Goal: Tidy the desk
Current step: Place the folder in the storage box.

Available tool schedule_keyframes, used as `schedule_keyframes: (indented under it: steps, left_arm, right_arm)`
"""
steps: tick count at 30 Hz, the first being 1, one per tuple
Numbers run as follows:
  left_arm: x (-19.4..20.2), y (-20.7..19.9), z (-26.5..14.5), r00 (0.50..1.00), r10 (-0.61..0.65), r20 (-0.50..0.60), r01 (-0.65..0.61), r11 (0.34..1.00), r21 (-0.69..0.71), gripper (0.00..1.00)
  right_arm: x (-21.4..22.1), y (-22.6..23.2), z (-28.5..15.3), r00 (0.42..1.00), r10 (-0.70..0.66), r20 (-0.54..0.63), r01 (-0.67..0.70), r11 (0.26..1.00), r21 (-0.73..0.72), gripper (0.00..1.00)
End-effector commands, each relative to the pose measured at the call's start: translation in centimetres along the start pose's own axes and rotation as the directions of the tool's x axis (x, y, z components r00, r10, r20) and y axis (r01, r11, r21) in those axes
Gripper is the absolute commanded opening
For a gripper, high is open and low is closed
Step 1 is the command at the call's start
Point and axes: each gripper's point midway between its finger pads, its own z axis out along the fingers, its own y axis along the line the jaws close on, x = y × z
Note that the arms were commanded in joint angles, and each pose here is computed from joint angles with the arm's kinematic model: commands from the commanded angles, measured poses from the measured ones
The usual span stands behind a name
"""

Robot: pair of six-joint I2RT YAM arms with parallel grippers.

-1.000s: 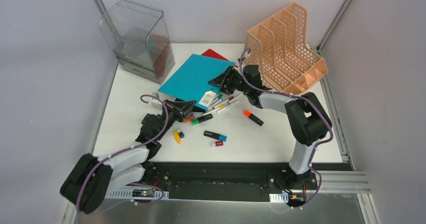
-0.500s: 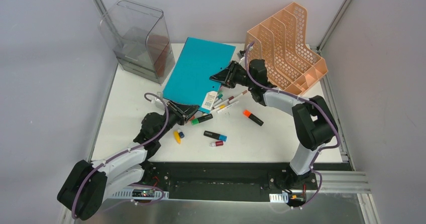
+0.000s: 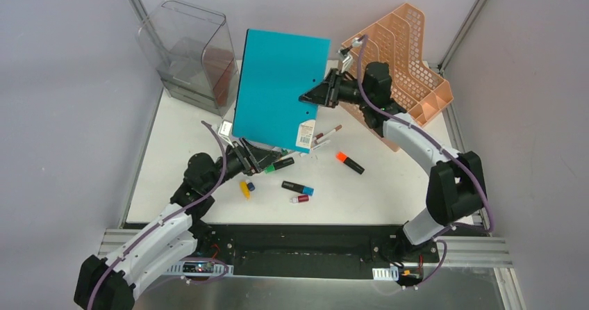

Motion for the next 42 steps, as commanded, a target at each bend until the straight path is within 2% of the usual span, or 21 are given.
schedule_keyframes:
  steps: [1,7,17,18,19,24,32,42]
  left_arm:
    - [0.4,-3.0,-1.3,0.973,0.221,-0.069,-0.215,0.973,0.083,0.8]
    - [0.4,-5.3,-2.0,0.93,0.355,-0.096,-0.338,0.928,0.158,0.81]
    - [0.0,-4.4,-1.4,0.913,0.404,-0.053,-0.392,0.907,0.155,0.81]
    - [0.0,-4.2,-1.2,0.914,0.403,-0.053,-0.391,0.908,0.151,0.81]
    - [0.1,-3.9,-1.0,0.914,0.402,-0.057,-0.39,0.908,0.149,0.81]
    - [0.3,-2.8,0.0,0.919,0.391,-0.059,-0.379,0.913,0.149,0.81]
    - [0.4,-2.3,0.7,0.909,0.411,-0.073,-0.397,0.905,0.152,0.82]
    - [0.4,-1.0,0.7,0.903,0.422,-0.074,-0.414,0.904,0.108,0.82]
  right_arm:
    - [-5.0,6.6,-3.4,0.966,-0.238,0.104,0.248,0.963,-0.101,0.0]
    - [-8.7,9.1,-7.5,0.928,-0.309,0.208,0.325,0.945,-0.046,0.0]
    - [-14.1,10.8,-16.9,0.805,-0.452,0.384,0.423,0.892,0.161,0.0]
    - [-7.1,12.8,-17.5,0.797,-0.594,0.106,0.603,0.788,-0.119,0.0]
    - [-6.7,12.9,-18.7,0.78,-0.621,0.083,0.626,0.769,-0.13,0.0]
    - [-7.9,12.8,-22.9,0.739,-0.668,0.089,0.67,0.742,-0.002,0.0]
    - [-8.4,11.5,-25.3,0.767,-0.631,0.118,0.621,0.776,0.111,0.0]
    - [-11.1,8.0,-29.5,0.755,-0.634,0.168,0.566,0.759,0.321,0.0]
